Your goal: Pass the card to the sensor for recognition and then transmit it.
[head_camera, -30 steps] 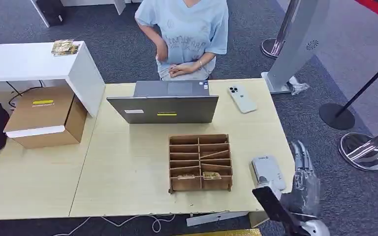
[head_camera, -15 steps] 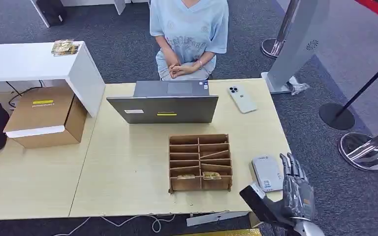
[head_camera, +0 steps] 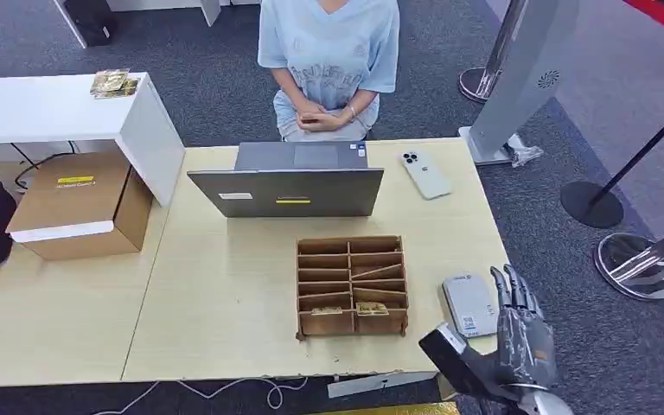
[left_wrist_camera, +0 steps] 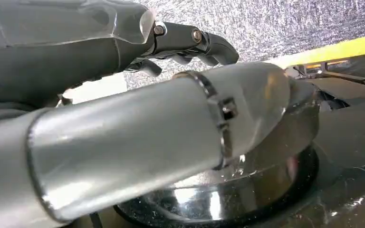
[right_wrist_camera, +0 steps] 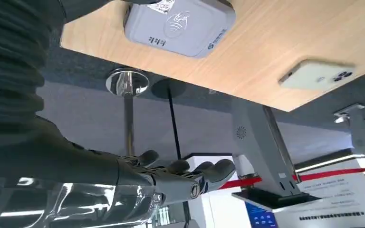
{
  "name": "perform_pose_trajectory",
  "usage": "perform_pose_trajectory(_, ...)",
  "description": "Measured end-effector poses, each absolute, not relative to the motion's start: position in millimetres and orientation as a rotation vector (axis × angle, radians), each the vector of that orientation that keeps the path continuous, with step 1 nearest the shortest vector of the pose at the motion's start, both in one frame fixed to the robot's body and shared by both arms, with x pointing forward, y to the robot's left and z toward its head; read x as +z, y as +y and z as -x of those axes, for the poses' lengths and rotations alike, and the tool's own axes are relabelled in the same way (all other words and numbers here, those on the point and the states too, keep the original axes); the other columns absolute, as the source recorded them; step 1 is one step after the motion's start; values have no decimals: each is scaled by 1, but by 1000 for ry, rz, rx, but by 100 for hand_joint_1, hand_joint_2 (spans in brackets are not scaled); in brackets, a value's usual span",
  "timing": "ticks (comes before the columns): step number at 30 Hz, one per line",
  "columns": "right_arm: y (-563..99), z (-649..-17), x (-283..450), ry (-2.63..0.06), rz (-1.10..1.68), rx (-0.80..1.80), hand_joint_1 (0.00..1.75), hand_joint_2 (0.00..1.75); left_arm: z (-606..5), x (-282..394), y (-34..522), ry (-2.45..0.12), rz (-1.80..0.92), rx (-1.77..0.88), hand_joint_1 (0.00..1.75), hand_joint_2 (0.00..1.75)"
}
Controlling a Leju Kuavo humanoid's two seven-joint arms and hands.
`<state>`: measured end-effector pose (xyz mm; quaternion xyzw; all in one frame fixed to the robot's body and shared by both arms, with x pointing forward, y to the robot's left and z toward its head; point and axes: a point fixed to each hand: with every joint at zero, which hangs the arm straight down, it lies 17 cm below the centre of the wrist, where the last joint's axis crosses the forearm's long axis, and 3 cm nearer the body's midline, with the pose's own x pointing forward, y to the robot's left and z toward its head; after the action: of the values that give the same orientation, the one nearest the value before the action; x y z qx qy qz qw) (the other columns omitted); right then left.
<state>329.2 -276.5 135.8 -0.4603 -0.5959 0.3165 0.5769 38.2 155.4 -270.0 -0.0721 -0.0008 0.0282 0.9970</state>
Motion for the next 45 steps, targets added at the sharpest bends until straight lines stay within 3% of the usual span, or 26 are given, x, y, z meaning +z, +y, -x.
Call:
perform_pose_trajectory(19, -206, -324, 127, -1518, 754, 893, 0, 175, -35, -270, 155, 18, 143, 54, 0, 0)
perform_pose_trajectory(45, -198, -349, 121, -1447, 983, 1042, 0, 175, -35, -270, 155, 14, 143, 30, 0, 0)
